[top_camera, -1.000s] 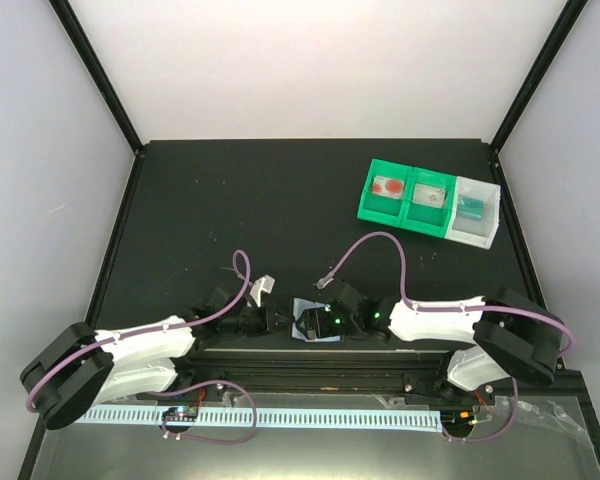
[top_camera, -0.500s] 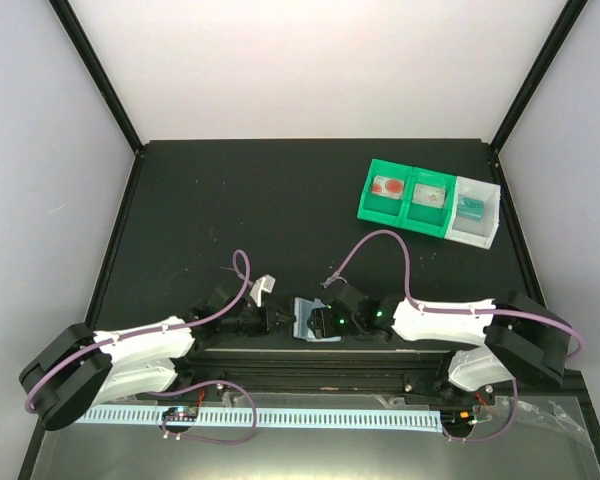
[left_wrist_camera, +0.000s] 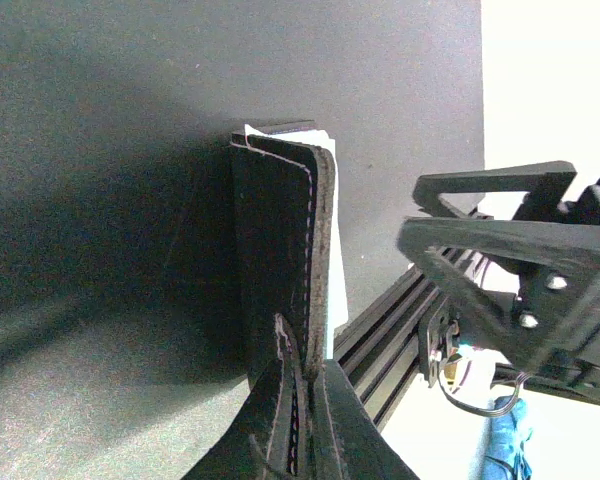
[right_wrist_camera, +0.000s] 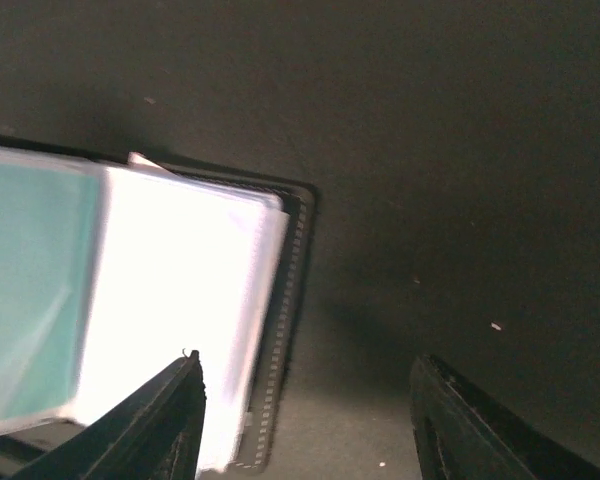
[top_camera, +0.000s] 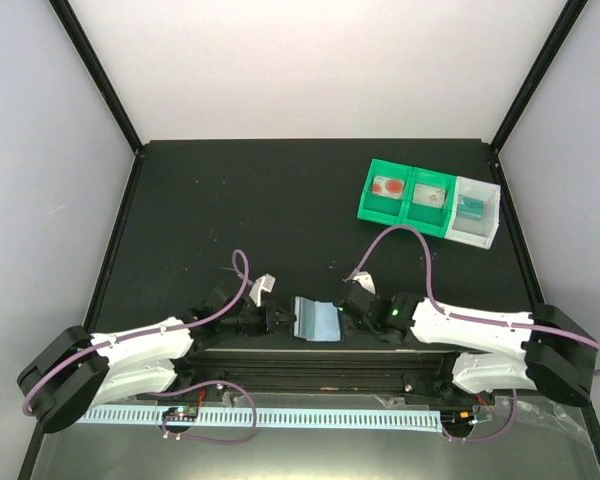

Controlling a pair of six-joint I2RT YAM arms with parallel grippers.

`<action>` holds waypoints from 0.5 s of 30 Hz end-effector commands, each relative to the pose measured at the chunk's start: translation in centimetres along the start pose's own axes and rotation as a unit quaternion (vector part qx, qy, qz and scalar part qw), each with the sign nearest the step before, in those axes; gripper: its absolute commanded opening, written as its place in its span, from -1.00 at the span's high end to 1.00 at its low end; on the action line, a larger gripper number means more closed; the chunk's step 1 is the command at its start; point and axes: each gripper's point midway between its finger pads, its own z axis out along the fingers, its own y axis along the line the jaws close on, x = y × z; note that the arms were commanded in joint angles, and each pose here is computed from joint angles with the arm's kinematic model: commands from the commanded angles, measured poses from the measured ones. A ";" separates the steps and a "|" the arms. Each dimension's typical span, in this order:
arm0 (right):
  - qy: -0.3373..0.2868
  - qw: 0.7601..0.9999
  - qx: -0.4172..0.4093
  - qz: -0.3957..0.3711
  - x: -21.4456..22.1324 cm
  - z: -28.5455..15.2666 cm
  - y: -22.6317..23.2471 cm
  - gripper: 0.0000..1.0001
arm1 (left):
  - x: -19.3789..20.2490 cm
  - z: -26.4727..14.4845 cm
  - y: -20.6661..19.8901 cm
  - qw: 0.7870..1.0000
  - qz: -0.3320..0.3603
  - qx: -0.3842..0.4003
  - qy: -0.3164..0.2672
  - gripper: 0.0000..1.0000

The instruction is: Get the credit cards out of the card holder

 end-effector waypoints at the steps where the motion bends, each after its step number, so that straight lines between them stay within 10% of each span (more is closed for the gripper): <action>1: -0.036 0.998 -0.060 -0.003 -2.3 -2.7 2.6 -0.11 | -0.5 -0.2 -1.7 1.000 0.009 0.025 -0.007 0.97; 15: -0.024 0.974 -0.226 0.013 -2.2 -2.6 9.9 -0.35 | -0.7 -0.5 -2.0 0.999 0.008 0.029 -0.014 0.97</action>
